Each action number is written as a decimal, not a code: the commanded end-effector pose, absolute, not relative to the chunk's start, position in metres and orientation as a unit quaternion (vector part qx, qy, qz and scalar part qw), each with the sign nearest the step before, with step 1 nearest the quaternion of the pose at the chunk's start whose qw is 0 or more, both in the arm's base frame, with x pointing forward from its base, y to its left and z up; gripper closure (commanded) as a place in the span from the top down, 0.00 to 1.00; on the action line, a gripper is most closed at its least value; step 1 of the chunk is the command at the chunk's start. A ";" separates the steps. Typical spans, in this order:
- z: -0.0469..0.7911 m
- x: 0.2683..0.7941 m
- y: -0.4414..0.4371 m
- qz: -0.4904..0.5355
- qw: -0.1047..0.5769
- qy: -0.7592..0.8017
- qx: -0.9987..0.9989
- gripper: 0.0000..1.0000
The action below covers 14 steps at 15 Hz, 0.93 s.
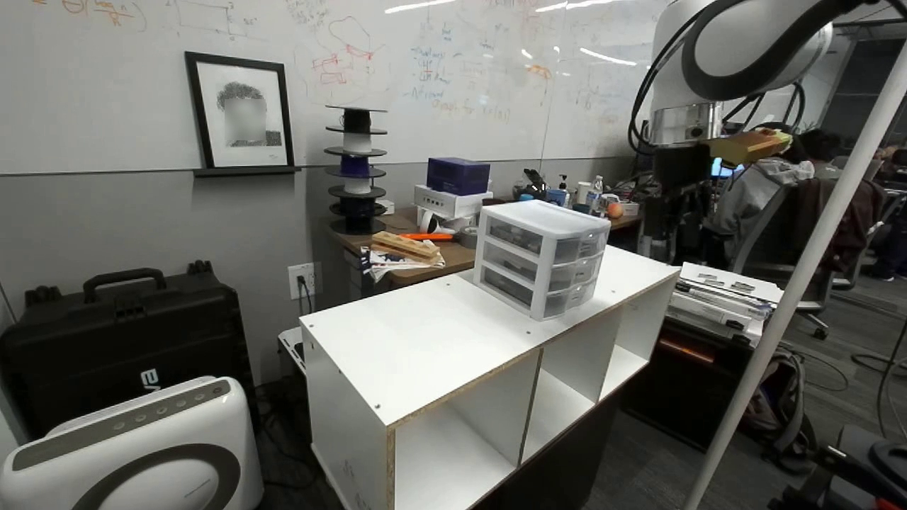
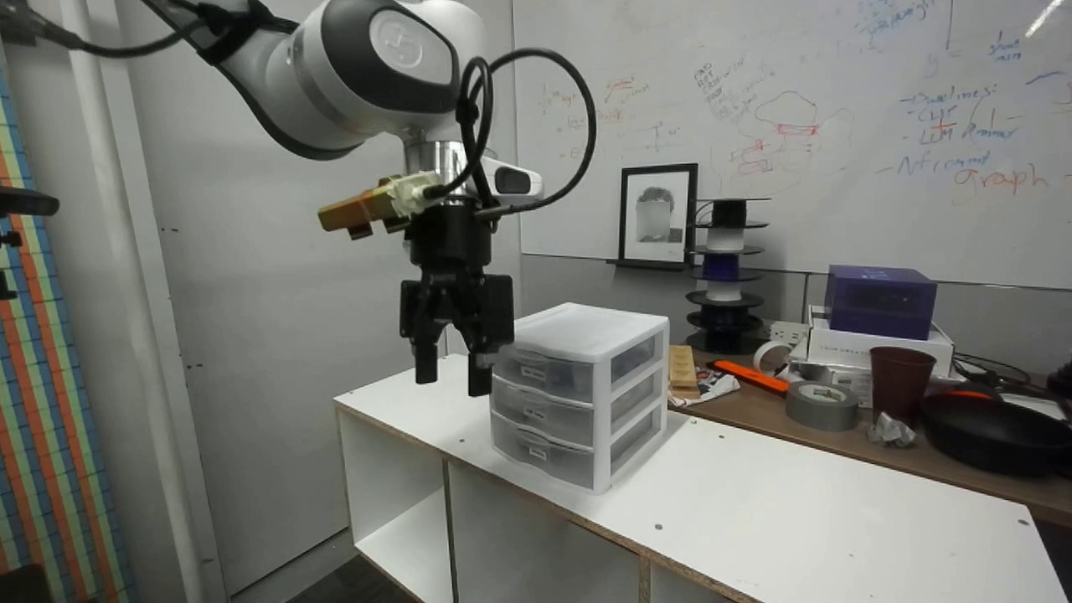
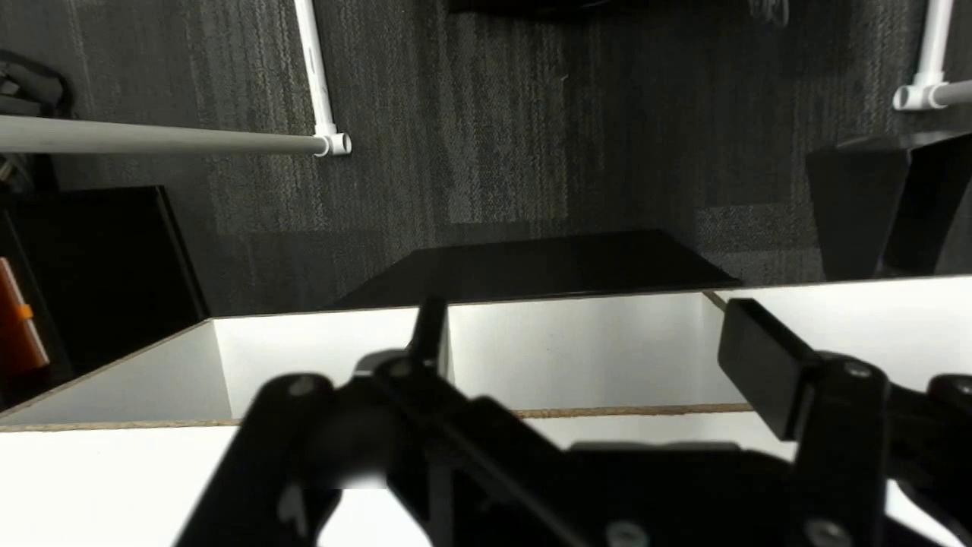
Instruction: Pick up the object on the table, put in the drawer then close the drawer.
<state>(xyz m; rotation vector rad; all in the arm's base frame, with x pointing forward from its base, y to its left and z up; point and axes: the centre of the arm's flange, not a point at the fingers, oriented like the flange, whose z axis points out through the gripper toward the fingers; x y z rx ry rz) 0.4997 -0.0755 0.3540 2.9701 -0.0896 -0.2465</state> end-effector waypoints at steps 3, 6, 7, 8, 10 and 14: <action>0.420 0.437 -0.063 -0.042 0.055 0.021 0.997 1.00; 0.446 0.419 -0.057 -0.015 0.029 0.025 0.999 0.99; 0.453 0.414 -0.055 -0.007 0.019 0.024 1.000 1.00; 0.460 0.409 -0.052 0.003 0.010 0.021 1.000 1.00; 0.470 0.403 -0.061 0.017 -0.015 0.009 1.000 1.00; 0.472 0.411 -0.066 0.019 -0.015 -0.003 1.000 1.00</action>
